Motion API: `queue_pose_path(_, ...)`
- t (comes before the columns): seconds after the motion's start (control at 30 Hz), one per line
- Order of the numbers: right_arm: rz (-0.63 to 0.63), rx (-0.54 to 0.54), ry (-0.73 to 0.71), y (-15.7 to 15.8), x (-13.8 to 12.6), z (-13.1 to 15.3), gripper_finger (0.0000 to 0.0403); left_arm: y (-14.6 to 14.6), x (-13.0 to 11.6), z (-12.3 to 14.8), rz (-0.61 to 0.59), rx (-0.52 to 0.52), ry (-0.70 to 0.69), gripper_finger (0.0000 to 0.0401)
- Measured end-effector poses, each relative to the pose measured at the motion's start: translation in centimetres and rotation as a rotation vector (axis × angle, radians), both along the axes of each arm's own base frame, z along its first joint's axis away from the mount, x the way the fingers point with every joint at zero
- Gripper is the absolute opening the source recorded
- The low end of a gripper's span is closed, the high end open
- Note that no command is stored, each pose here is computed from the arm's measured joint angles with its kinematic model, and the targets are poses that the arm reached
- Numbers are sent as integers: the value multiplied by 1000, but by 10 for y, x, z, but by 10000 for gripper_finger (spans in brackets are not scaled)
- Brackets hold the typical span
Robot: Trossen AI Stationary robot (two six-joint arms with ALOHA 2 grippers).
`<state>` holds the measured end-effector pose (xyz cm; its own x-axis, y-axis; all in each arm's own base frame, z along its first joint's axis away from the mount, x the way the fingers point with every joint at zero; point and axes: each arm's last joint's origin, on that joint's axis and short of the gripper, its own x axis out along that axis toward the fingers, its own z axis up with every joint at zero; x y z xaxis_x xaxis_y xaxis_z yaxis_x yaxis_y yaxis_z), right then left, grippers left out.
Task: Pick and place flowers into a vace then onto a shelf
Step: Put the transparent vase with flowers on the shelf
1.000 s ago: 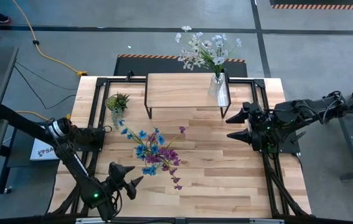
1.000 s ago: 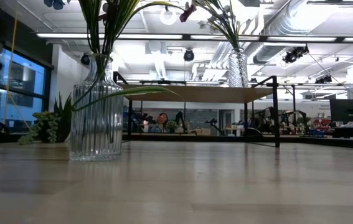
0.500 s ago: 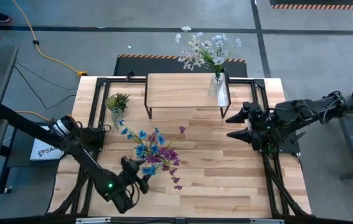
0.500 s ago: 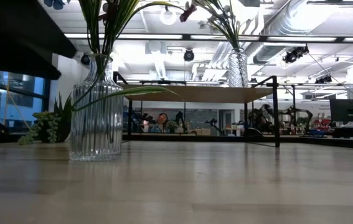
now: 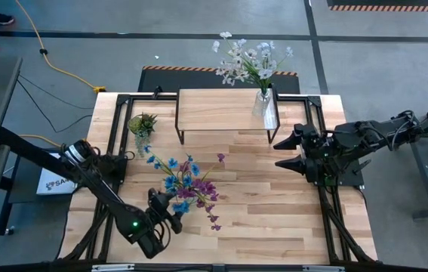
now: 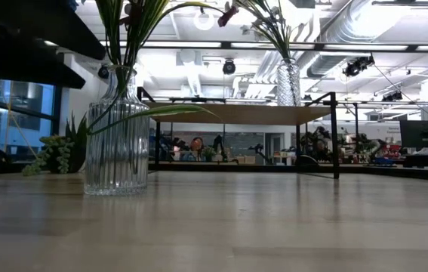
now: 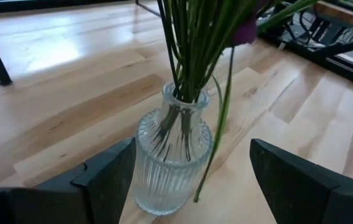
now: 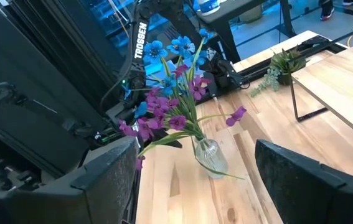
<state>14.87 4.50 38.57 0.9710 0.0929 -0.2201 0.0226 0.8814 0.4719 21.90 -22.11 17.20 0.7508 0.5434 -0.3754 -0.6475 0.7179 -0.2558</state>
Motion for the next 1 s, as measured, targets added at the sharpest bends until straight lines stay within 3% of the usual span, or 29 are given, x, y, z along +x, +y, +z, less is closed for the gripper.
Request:
queue_pose_path(0.53,2,-7,-6,0,0,0,316,13,24,1,2,45,51,344)
queue_pose_path(1.0,4,-15,-7,0,0,1,316,18,25,-5,3,52,74,342)
